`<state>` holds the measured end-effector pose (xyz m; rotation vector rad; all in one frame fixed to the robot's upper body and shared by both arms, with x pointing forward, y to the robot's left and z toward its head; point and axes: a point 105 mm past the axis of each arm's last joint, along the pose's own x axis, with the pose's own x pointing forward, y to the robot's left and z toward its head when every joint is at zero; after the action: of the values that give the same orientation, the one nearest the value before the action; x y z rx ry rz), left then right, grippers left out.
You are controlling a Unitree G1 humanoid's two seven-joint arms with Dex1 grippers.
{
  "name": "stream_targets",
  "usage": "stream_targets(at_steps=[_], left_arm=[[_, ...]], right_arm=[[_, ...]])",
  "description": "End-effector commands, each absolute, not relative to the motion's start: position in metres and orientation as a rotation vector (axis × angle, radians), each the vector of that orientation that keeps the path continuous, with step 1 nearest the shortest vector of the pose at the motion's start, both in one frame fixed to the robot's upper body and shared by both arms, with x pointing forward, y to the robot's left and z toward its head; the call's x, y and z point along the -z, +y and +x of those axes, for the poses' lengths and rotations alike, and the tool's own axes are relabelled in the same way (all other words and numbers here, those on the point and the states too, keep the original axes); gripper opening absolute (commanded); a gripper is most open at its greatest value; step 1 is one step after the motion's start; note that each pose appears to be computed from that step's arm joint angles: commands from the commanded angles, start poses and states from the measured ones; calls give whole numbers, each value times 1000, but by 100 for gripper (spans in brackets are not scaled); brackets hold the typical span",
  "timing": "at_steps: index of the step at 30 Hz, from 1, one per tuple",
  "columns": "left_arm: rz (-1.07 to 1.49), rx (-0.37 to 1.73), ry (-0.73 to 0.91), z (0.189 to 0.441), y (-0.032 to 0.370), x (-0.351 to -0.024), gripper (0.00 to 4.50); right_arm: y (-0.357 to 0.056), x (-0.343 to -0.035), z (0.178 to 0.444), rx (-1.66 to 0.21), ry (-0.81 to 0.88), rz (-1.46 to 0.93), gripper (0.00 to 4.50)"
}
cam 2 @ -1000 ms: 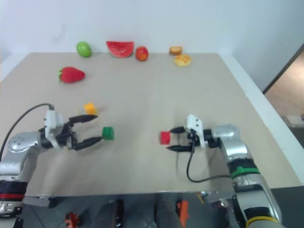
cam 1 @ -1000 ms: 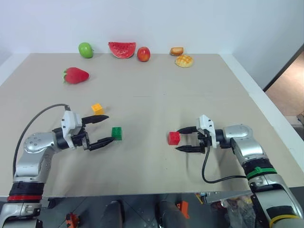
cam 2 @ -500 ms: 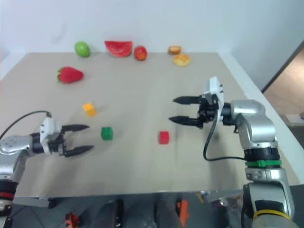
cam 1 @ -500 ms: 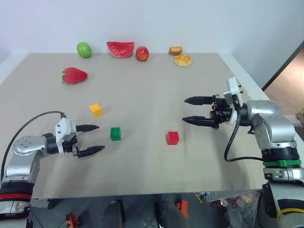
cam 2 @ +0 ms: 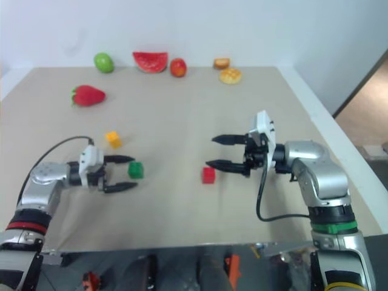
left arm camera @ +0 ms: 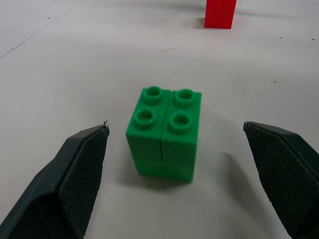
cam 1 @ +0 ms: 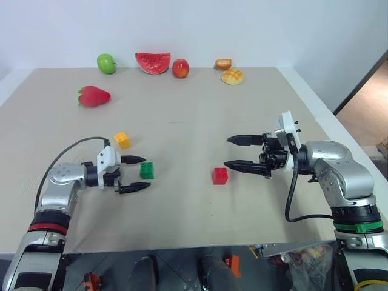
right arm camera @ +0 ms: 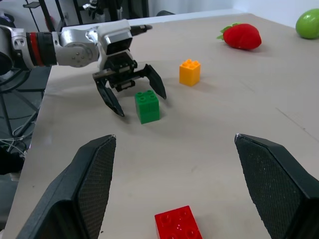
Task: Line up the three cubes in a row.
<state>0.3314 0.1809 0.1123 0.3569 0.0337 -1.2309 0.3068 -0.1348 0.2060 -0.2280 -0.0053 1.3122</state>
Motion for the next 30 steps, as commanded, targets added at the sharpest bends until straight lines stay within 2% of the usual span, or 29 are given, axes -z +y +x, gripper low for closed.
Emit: stream_targets(at_steps=[1, 2, 3, 10, 16, 25, 30], left_arm=[[363, 1220, 9, 340, 181, -120, 450], [354, 1214, 3, 342, 181, -122, 450], [336, 1220, 0, 343, 180, -124, 391], [366, 1280, 8, 341, 176, -126, 168], [375, 1379, -21, 343, 152, -135, 168], [393, 1597, -89, 346, 72, -134, 168], [393, 1628, -75, 347, 58, -126, 168]], right_arm=[[-138, -218, 302, -1297, -52, -248, 394], [-139, -217, 303, -1291, -51, -248, 394], [-139, -216, 303, -1286, -50, -250, 398], [-141, -212, 301, -1267, -43, -253, 398], [-141, -213, 303, -1254, -52, -257, 398], [-140, -214, 291, -1235, -75, -245, 398], [-145, -211, 285, -1194, -64, -233, 398]])
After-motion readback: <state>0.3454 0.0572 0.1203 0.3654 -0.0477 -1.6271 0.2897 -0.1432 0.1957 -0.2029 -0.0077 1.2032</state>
